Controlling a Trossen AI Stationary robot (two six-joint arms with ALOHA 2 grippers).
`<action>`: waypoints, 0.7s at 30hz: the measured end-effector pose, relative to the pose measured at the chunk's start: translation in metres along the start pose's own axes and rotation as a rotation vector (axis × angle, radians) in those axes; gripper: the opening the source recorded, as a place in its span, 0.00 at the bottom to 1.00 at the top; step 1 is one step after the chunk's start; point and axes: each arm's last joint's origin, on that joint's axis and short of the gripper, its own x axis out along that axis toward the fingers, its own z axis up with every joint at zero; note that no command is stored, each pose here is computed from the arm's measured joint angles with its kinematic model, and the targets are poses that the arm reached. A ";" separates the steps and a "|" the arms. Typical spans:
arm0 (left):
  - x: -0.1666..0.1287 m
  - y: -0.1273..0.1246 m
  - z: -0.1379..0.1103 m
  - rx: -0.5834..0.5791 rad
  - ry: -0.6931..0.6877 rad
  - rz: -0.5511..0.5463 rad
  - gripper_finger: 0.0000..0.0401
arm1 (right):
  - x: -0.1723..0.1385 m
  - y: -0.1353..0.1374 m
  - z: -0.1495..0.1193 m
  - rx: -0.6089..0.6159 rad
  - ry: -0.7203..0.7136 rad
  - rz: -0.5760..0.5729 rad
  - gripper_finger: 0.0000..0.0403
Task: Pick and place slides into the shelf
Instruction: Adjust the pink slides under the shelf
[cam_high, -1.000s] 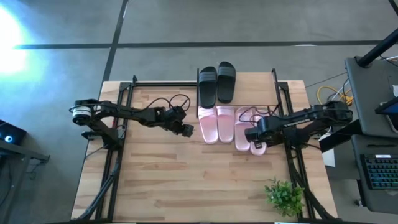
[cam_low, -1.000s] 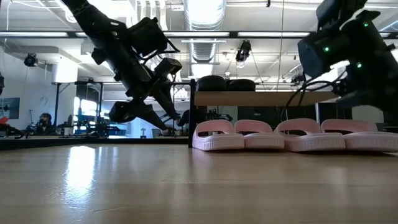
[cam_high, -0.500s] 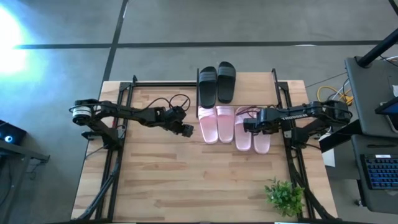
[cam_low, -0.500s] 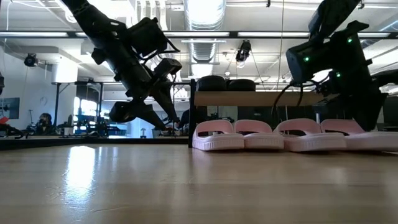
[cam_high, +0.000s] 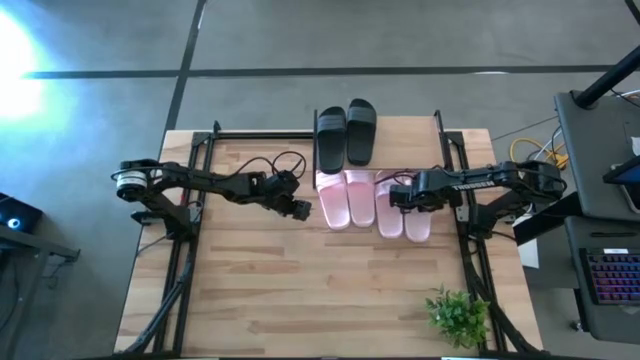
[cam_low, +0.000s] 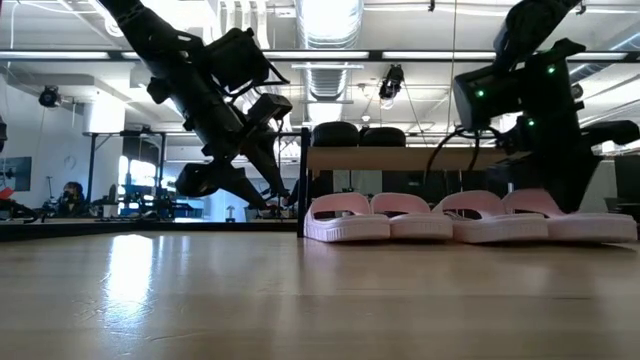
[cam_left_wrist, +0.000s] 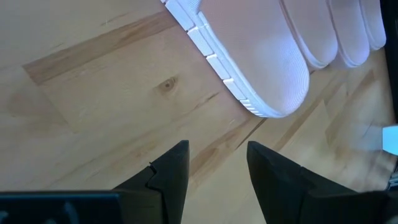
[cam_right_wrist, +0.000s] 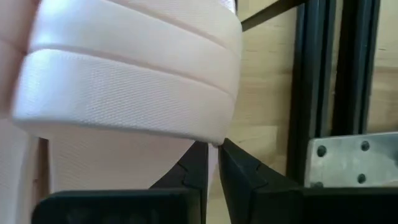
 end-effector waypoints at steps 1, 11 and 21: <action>0.000 0.000 0.000 0.001 0.002 -0.001 0.37 | 0.000 -0.001 0.000 -0.003 0.008 -0.008 0.07; 0.000 0.000 0.000 0.003 0.004 -0.002 0.37 | -0.013 -0.007 -0.019 -0.075 0.126 0.055 0.07; 0.001 -0.001 0.004 -0.027 -0.085 0.023 0.37 | -0.039 -0.021 -0.044 -0.157 0.101 0.247 0.07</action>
